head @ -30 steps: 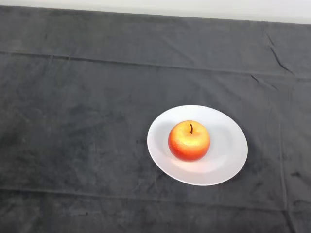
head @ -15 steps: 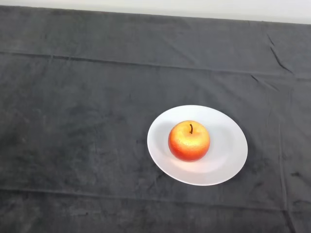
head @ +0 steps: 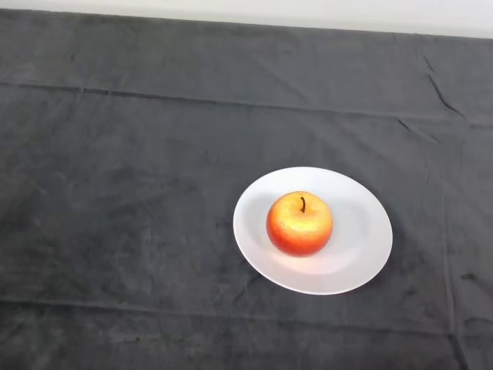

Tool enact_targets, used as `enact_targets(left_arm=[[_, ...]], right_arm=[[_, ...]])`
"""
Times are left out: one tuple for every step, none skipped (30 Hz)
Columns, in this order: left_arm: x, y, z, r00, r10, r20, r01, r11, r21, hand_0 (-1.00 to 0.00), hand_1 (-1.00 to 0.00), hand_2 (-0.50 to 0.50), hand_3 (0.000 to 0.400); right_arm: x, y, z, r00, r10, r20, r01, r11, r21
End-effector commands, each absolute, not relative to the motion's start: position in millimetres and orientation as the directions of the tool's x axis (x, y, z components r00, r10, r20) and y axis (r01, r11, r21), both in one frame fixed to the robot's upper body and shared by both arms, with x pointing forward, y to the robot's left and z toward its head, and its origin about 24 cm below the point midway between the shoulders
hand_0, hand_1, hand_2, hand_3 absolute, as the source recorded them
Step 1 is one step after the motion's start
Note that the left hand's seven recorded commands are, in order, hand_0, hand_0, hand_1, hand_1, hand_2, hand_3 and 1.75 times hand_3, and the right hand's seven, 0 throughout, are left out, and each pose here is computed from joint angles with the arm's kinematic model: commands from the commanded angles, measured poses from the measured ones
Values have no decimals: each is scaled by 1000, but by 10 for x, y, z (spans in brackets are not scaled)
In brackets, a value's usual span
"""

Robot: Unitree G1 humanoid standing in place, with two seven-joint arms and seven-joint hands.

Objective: Move the apple to the plate

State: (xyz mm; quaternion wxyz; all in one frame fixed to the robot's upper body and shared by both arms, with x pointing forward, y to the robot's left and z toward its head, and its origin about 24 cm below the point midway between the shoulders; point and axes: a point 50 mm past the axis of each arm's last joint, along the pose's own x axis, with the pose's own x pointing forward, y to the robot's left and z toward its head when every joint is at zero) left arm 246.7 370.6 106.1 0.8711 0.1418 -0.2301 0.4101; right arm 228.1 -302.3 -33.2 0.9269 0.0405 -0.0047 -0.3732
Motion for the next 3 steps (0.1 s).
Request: enact_targets(left_arm=[[2519, 3691, 1117, 549, 640, 538, -777, 628, 45, 0, 0, 0, 0], [2519, 3691, 1117, 549, 640, 538, -776, 629, 45, 0, 0, 0, 0], [2519, 3691, 1117, 549, 639, 538, -776, 629, 45, 0, 0, 0, 0]], right_arm=[[1811, -2698, -887, 666, -663, -342, 715, 698, 38], [1811, -2698, -887, 666, -663, -342, 715, 698, 38], [1811, -2698, -887, 666, -663, -342, 715, 698, 38]])
